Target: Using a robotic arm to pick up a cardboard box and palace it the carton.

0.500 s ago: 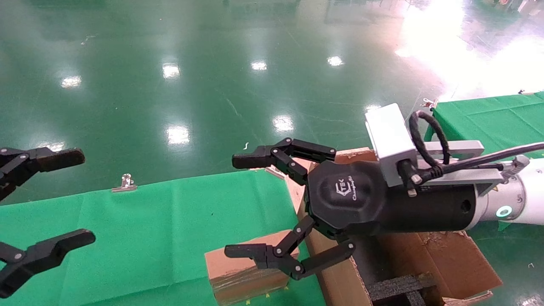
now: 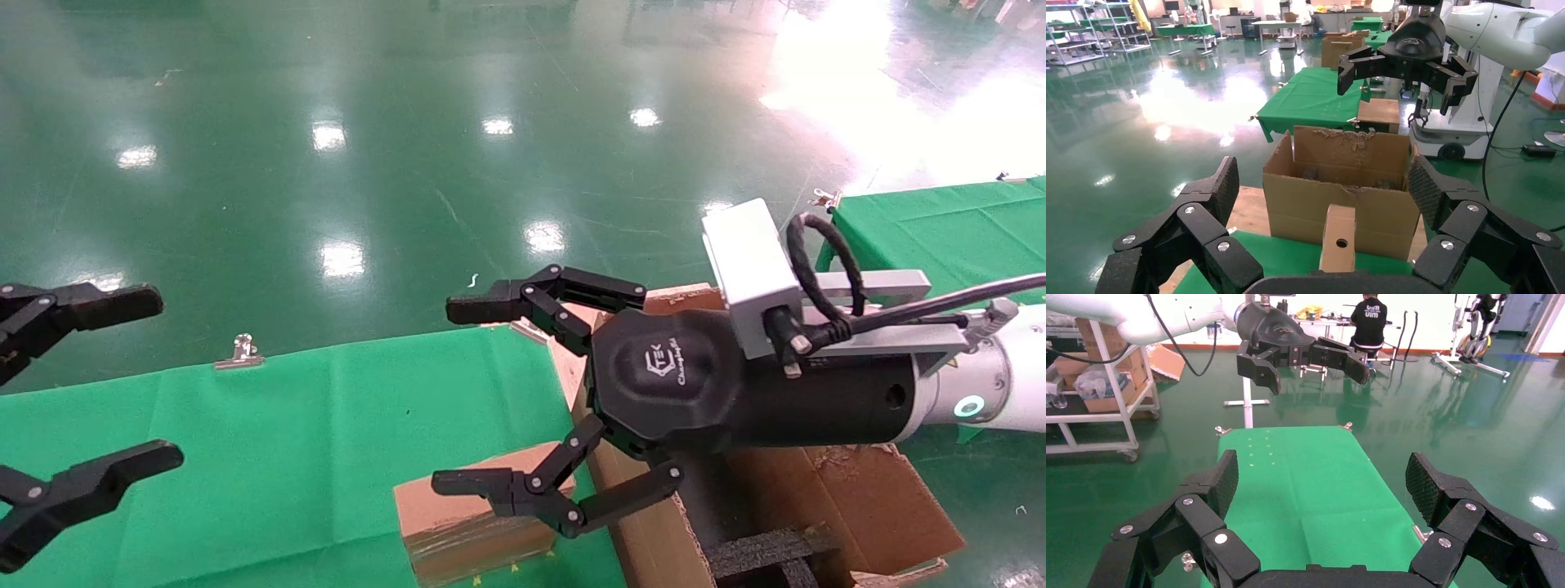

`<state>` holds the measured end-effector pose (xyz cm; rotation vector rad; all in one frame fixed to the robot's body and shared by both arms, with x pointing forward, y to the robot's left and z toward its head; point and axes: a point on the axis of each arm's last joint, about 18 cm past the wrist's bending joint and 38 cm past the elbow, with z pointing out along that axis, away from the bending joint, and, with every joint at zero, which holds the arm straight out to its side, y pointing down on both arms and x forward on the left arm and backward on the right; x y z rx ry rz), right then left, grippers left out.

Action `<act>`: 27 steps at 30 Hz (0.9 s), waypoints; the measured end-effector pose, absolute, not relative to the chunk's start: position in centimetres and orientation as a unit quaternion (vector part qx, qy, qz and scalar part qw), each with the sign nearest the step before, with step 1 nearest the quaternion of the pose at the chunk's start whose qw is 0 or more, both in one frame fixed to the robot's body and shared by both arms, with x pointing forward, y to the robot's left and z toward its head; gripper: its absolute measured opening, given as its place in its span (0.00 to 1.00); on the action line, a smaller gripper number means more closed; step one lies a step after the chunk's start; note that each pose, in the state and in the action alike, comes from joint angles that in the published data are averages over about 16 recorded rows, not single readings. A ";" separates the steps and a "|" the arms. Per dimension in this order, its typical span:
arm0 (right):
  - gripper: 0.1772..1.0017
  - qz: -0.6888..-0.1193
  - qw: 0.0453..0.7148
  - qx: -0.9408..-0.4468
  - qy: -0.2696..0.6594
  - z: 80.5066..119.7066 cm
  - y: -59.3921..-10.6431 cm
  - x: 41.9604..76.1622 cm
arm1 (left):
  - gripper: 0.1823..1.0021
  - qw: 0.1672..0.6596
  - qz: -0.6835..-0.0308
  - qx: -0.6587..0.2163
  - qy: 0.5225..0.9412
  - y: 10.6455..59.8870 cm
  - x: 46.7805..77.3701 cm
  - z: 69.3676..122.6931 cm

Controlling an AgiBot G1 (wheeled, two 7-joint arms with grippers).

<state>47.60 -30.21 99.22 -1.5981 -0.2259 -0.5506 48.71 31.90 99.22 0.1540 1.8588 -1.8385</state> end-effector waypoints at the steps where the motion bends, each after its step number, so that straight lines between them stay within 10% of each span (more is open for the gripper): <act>1: 1.00 -0.243 0.658 -0.706 -0.100 99.2 -30.2 47.6 | 1.00 0.258 -0.678 0.057 0.686 31.9 48.7 99.2; 27: 1.00 -0.250 0.502 -0.820 -0.110 96.0 -28.1 51.4 | 0.78 0.258 -0.678 0.057 0.686 31.9 48.7 99.2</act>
